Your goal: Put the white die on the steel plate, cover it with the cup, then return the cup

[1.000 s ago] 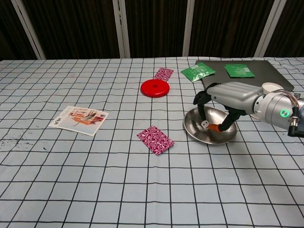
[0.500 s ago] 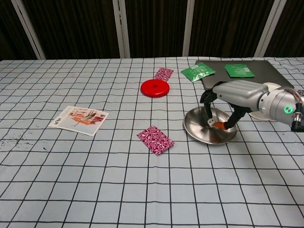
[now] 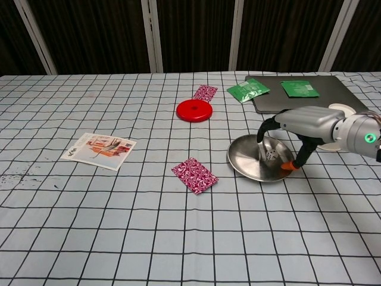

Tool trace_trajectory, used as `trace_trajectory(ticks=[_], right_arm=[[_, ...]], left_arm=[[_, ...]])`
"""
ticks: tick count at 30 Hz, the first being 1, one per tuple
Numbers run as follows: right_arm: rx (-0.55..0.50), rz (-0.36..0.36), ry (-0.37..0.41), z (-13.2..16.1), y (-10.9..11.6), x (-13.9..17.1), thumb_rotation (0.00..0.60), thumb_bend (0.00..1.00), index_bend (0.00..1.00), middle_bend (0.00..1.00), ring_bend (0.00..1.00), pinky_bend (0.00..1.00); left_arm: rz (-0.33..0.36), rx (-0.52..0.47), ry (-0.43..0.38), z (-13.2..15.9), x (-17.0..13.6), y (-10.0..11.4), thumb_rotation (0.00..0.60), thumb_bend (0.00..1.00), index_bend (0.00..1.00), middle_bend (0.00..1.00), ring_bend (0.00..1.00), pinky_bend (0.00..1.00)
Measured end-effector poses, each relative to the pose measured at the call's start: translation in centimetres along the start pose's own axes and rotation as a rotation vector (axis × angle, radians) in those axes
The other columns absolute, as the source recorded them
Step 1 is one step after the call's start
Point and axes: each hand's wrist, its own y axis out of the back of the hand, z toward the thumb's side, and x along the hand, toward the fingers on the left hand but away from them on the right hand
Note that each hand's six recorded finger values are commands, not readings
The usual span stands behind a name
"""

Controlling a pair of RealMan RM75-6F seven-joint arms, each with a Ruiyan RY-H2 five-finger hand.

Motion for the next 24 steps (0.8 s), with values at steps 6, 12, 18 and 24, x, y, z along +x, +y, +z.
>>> trace_trajectory(ticks=[6, 12, 18, 24], right_arm=[[-0.019, -0.048, -0.002, -0.1, 1.2, 0.3, 0.600, 0.22, 0.22, 0.18, 0.12, 0.00], [-0.073, -0.156, -0.012, -0.9, 4.2, 1.0, 0.600, 0.22, 0.22, 0.18, 0.12, 0.00], [-0.084, -0.240, -0.072, -3.9, 6.9, 2.1, 0.600, 0.22, 0.22, 0.18, 0.12, 0.00], [-0.052, -0.220, -0.161, -7.5, 6.8, 2.9, 0.600, 0.22, 0.22, 0.18, 0.12, 0.00]], left_arm=[[-0.001, 0.001, -0.001, 0.0, 0.0, 0.0, 0.600, 0.24, 0.30, 0.00, 0.00, 0.13], [-0.004, 0.000, -0.006, 0.1, 0.0, -0.1, 0.600, 0.24, 0.30, 0.00, 0.00, 0.13], [-0.004, 0.003, -0.008, 0.2, -0.1, -0.1, 0.600, 0.24, 0.30, 0.00, 0.00, 0.13], [-0.006, 0.005, -0.006, 0.2, -0.1, -0.2, 0.600, 0.24, 0.30, 0.00, 0.00, 0.13]])
